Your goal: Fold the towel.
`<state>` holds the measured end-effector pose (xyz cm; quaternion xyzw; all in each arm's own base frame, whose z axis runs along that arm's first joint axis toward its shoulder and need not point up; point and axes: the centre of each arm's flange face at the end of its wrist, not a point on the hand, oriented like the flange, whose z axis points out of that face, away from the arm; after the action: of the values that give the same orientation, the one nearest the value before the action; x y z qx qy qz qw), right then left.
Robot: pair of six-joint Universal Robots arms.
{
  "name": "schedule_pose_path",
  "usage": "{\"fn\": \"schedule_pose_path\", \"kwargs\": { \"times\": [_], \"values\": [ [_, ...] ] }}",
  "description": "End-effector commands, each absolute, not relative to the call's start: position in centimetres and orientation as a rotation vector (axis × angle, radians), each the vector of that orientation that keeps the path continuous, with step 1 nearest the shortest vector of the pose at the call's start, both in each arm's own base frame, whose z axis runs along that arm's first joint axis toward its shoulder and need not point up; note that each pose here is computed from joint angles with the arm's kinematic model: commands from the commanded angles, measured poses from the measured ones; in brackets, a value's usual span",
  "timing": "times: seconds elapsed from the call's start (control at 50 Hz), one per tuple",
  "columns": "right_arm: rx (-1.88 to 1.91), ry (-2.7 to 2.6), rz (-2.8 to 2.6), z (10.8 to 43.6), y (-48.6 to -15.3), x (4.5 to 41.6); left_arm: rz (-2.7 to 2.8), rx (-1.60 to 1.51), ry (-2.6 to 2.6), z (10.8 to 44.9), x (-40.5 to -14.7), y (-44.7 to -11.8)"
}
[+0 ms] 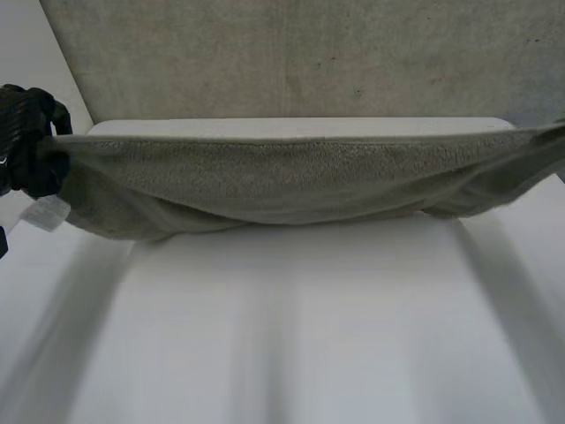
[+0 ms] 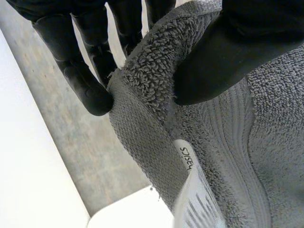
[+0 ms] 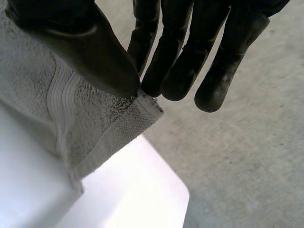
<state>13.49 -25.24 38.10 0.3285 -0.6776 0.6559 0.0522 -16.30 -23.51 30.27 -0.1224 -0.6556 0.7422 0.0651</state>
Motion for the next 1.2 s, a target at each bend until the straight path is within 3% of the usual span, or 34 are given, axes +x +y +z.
{"fn": "schedule_pose_path", "kwargs": {
  "times": [0.02,0.12,0.2,0.34,0.4,0.48,0.5,0.52,0.54,0.58,0.62,0.68,0.72,0.82,0.92,0.98,1.02,1.06,1.2],
  "values": [
    [1.252,-2.174,1.801,33.5,-27.3,16.0,2.100,-0.391,-2.124,27.1,-16.6,-27.0],
    [1.365,-2.229,1.605,29.5,-28.7,18.7,1.996,-0.481,-2.225,23.9,-17.5,-29.7],
    [1.402,-2.221,1.485,26.6,-30.9,20.4,1.955,-0.654,-2.248,21.8,-19.8,-32.3],
    [1.279,-2.090,1.668,27.4,-36.2,21.3,2.073,-0.768,-2.169,22.4,-21.4,-36.5],
    [1.135,-1.958,1.894,30.5,-38.5,21.6,2.190,-0.755,-2.060,25.0,-22.2,-38.4],
    [0.822,-1.714,2.313,35.8,-40.9,21.9,2.402,-0.589,-1.830,31.4,-23.8,-39.2],
    [0.821,-1.713,2.315,35.8,-40.9,21.9,2.402,-0.588,-1.829,31.5,-23.8,-39.2],
    [0.724,-1.614,2.445,38.2,-40.7,21.7,2.468,-0.488,-1.731,33.8,-24.3,-39.0],
    [0.723,-1.613,2.446,38.2,-40.7,21.7,2.528,-0.378,-1.635,35.9,-24.2,-38.9],
    [0.616,-1.474,2.637,43.3,-38.0,21.1,2.576,-0.273,-1.539,38.0,-23.8,-38.5],
    [0.613,-1.486,2.647,44.5,-36.9,20.7,2.610,-0.194,-1.441,40.0,-23.5,-37.8],
    [0.747,-1.628,2.599,43.0,-36.6,21.3,2.626,-0.130,-1.316,42.2,-23.3,-36.8],
    [0.808,-1.706,2.560,41.7,-36.8,21.6,2.609,-0.134,-1.329,41.8,-23.3,-36.6],
    [0.945,-1.842,2.401,38.3,-36.9,22.1,2.480,-0.232,-1.516,37.3,-23.8,-36.6],
    [1.106,-1.881,2.177,34.6,-36.4,22.1,2.268,-0.306,-1.816,28.9,-22.9,-35.8],
    [1.197,-1.938,2.032,31.8,-35.8,21.9,2.218,-0.314,-1.887,26.9,-22.3,-35.4],
    [1.236,-1.984,1.964,30.2,-35.4,21.7,2.115,-0.342,-1.989,23.7,-21.3,-34.3],
    [1.290,-2.082,1.887,27.8,-34.1,21.6,2.070,-0.361,-2.014,22.7,-21.0,-33.5],
    [1.296,-2.192,1.815,26.4,-31.0,19.7,1.969,-0.405,-2.055,20.5,-19.3,-30.1]
  ]
}}
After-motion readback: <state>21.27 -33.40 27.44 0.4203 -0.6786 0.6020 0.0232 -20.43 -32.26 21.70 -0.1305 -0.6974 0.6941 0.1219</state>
